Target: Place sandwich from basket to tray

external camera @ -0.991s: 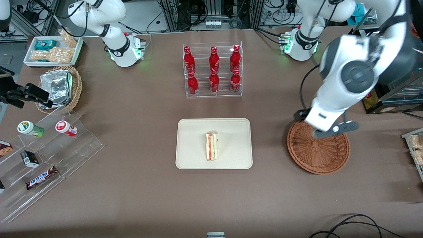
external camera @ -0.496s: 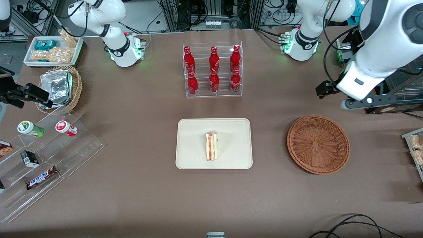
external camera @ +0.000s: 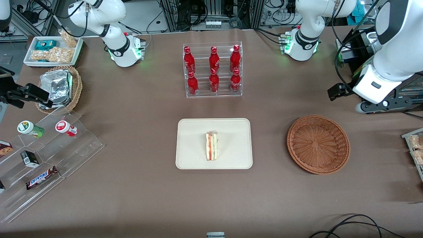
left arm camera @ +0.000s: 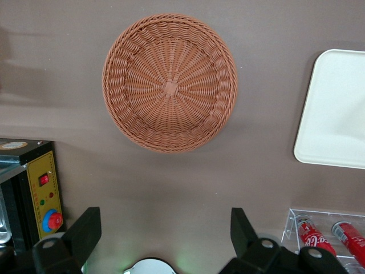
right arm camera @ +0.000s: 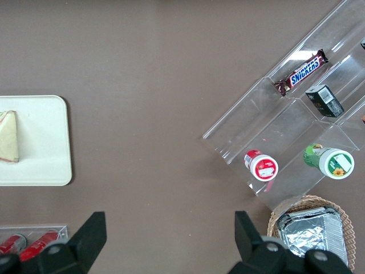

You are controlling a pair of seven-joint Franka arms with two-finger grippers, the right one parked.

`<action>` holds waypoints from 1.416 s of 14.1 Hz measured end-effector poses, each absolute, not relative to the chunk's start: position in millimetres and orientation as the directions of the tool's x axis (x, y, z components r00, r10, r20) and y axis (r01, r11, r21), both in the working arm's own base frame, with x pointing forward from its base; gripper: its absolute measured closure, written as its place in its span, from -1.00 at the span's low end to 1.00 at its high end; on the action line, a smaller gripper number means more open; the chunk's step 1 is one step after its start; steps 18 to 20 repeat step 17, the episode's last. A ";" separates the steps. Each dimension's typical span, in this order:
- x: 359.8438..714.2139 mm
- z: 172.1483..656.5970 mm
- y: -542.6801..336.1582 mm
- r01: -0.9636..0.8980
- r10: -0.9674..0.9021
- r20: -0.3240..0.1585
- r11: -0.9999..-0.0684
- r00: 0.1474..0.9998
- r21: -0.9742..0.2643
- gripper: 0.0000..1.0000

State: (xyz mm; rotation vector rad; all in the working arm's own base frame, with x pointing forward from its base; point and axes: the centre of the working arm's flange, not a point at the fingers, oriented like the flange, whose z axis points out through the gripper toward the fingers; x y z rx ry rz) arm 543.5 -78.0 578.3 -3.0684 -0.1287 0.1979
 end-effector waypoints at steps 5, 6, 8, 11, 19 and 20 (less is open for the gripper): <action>543.5 584.0 -64.9 0.081 0.088 -0.117 -0.995 0.989 -0.064 -1.00; 543.8 585.4 -64.0 0.079 0.085 -0.114 -0.995 0.990 -0.063 -1.00; 544.3 587.7 -61.6 0.076 0.083 -0.110 -0.995 0.991 -0.061 -1.00; 545.9 594.8 -51.2 0.088 0.094 -0.095 -0.994 0.991 -0.057 -1.00; 543.6 615.8 -43.3 0.102 0.105 -0.054 -0.994 0.993 -0.049 -1.00; 543.6 615.8 -43.3 0.102 0.105 -0.054 -0.994 0.993 -0.049 -1.00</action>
